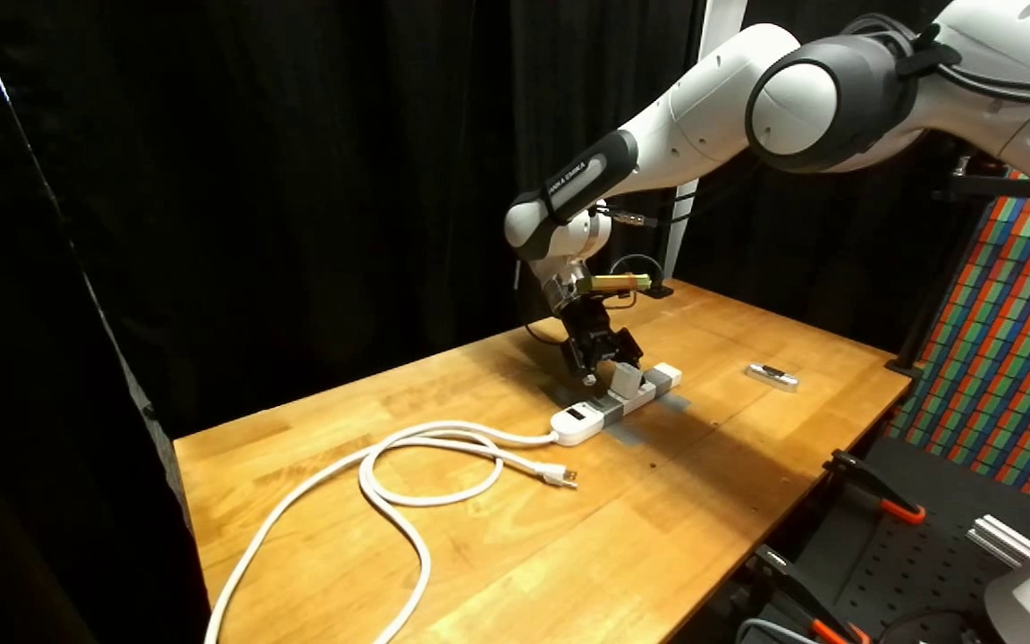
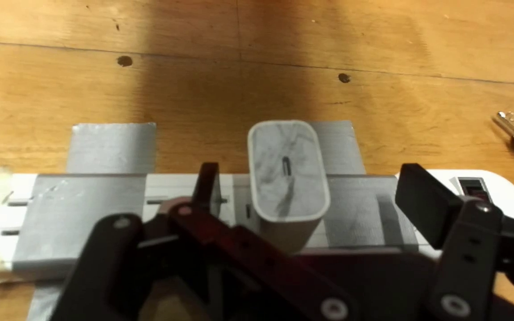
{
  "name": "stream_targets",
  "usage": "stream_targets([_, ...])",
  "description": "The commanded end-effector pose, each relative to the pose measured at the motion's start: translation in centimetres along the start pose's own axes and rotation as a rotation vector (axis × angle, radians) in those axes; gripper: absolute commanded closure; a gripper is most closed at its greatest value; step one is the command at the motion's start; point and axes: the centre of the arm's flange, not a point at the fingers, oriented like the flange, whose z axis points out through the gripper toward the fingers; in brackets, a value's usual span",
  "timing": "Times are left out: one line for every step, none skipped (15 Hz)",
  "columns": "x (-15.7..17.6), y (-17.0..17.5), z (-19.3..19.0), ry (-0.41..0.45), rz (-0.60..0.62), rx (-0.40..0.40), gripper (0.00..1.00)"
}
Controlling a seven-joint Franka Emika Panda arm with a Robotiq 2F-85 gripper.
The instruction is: Plug the charger head into the extension cable
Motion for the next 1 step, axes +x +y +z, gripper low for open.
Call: stream_targets([0.0,-0.14,0.04,-0.002,-0.002,0.002,0.0])
